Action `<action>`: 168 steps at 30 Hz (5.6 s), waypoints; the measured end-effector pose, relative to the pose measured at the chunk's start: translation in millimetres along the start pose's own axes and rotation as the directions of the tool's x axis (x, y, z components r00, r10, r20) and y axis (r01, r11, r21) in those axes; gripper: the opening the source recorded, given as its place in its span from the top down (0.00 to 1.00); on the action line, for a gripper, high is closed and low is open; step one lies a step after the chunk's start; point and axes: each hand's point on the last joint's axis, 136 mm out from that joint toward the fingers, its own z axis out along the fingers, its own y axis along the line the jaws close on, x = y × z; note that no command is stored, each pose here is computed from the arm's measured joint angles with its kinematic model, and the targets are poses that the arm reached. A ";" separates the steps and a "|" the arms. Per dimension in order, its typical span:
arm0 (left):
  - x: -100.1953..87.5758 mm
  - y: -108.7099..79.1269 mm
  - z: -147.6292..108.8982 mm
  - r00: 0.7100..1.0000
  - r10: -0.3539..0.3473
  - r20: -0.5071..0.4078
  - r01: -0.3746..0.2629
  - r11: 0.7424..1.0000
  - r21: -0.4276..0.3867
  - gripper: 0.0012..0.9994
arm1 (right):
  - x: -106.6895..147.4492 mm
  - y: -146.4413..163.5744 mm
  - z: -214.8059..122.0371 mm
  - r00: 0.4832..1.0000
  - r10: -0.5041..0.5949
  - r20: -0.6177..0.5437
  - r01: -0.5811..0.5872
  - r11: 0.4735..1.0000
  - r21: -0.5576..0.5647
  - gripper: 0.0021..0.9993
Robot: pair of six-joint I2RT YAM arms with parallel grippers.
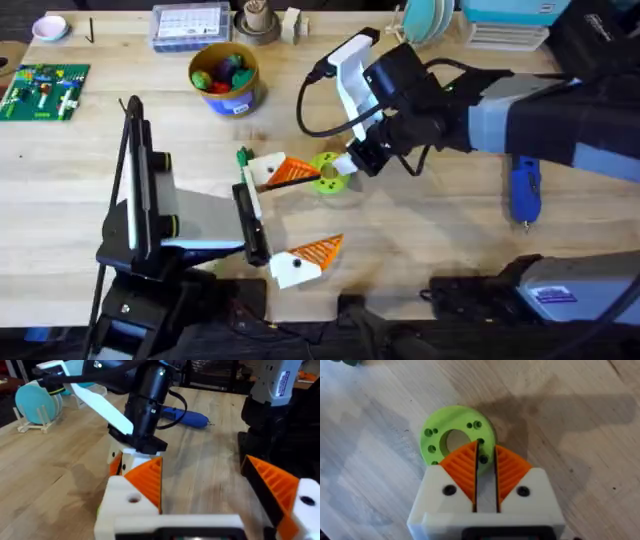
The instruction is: Pick up the gripper from the table and insert it into the empty holder that is missing its gripper. Then pick up a screw, insert it into the mounting hole, and use the screwdriver to tighten it. Finally, clean up the table by picking up the vegetable and placing it into the bucket.
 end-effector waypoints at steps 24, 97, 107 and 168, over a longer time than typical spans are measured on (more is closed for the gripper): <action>0.1 0.0 0.0 1.000 -0.001 0.000 0.001 1.000 0.000 0.01 | -24.5 -11.4 -47.9 0.991 -0.033 0.128 0.016 0.991 0.131 1.00; 0.0 0.0 0.0 1.000 0.000 0.000 0.000 1.000 0.000 0.01 | -8.6 -24.8 -41.3 0.998 -0.012 0.054 0.001 0.982 0.186 1.00; 0.1 0.0 0.0 1.000 -0.001 0.000 0.001 1.000 0.000 0.01 | 12.5 -33.6 -26.8 0.998 -0.029 -0.053 0.039 0.979 0.199 1.00; 0.2 0.0 0.0 1.000 -0.001 0.000 0.001 1.000 0.000 0.01 | -88.5 23.9 -168.4 0.958 -0.202 0.202 0.166 0.969 0.182 1.00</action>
